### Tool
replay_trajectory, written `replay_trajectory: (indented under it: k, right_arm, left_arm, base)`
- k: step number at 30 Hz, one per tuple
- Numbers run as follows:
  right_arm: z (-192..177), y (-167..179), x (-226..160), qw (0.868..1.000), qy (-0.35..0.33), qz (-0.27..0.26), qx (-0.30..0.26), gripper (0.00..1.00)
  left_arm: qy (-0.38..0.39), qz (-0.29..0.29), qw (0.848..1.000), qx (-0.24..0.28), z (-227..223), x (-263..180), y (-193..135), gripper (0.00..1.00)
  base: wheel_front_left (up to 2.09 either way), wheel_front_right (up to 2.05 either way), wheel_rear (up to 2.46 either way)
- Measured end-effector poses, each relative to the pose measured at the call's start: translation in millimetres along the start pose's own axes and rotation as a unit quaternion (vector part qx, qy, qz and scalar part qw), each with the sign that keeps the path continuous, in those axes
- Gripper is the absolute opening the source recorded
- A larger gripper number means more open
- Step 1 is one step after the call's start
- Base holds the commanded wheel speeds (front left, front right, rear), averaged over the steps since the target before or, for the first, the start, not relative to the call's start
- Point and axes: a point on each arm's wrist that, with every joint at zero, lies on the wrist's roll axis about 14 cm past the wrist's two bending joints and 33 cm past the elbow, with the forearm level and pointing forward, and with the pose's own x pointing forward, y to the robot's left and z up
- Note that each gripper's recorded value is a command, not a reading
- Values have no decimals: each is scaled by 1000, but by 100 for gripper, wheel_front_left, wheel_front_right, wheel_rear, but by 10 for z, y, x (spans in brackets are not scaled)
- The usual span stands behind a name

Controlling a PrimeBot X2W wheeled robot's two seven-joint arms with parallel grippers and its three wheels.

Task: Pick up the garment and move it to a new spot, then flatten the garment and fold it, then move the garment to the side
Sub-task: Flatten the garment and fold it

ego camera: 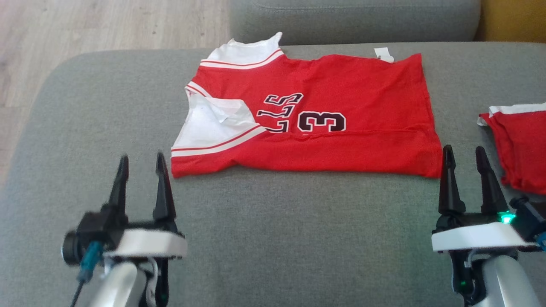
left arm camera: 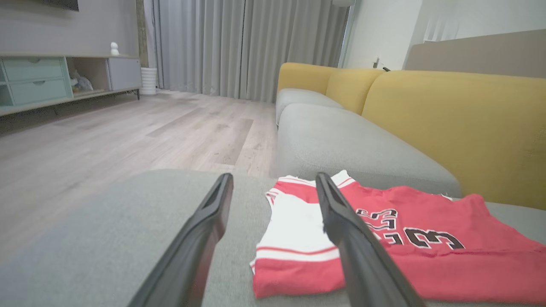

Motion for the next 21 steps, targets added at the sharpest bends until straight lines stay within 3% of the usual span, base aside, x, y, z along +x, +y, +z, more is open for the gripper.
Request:
replay_trajectory:
  k: [10,21]
  right_arm:
    - [13,-23,99,1000,-8,-4,-2,100]
    - [-216,-186,170,999,21,-24,-7,100]
  left_arm:
    - [67,-13,998,4,-502,125,20,100]
    - [211,-2,977,18,-1268,486,170,100]
  base:
    - [0,0,0]
    - [0,0,0]
